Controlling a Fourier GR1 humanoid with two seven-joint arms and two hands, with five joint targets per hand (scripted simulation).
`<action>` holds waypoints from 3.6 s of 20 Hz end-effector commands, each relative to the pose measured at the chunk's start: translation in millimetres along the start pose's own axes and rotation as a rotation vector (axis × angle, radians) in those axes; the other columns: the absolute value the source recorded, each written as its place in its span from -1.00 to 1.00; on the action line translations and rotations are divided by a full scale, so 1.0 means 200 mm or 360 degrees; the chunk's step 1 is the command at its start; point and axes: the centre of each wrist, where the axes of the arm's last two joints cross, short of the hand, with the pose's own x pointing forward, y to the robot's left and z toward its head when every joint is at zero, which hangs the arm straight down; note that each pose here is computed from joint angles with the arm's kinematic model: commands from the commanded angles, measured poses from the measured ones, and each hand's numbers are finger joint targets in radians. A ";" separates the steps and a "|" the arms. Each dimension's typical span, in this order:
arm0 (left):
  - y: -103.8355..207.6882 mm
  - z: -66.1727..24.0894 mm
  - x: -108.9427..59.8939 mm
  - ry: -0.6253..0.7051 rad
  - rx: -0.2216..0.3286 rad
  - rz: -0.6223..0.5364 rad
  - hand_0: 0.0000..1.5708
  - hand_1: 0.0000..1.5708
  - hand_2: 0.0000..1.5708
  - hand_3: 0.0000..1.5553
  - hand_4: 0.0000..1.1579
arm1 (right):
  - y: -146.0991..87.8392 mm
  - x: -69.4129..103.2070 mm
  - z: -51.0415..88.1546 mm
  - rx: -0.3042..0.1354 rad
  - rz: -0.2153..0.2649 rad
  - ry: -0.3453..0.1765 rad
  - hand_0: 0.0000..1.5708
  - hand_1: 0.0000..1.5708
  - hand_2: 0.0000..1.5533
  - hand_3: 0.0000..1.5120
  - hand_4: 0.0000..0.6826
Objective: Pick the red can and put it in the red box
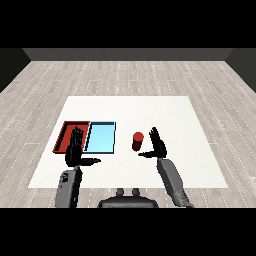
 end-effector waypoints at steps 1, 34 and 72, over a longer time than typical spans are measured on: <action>-0.01 -0.029 -0.06 -0.0004 -0.0003 0.0002 -1.00 -1.00 -1.00 -1.00 -1.00 | 0.02 0.02 -0.01 -0.0012 -0.0041 0.0005 -1.00 -1.00 -1.00 -1.00 -1.00; 0.00 -0.002 -0.03 -0.0017 0.0025 0.0035 -1.00 -1.00 -1.00 -1.00 -1.00 | 0.18 -0.20 -0.18 -0.0023 -0.0034 0.0130 -1.00 -1.00 -1.00 -1.00 -1.00; 0.06 0.011 0.01 -0.0032 0.0033 0.0074 -1.00 -1.00 -1.00 -1.00 -1.00 | 0.27 -0.22 -0.32 -0.0115 0.0374 0.0326 0.95 0.95 0.90 0.88 0.61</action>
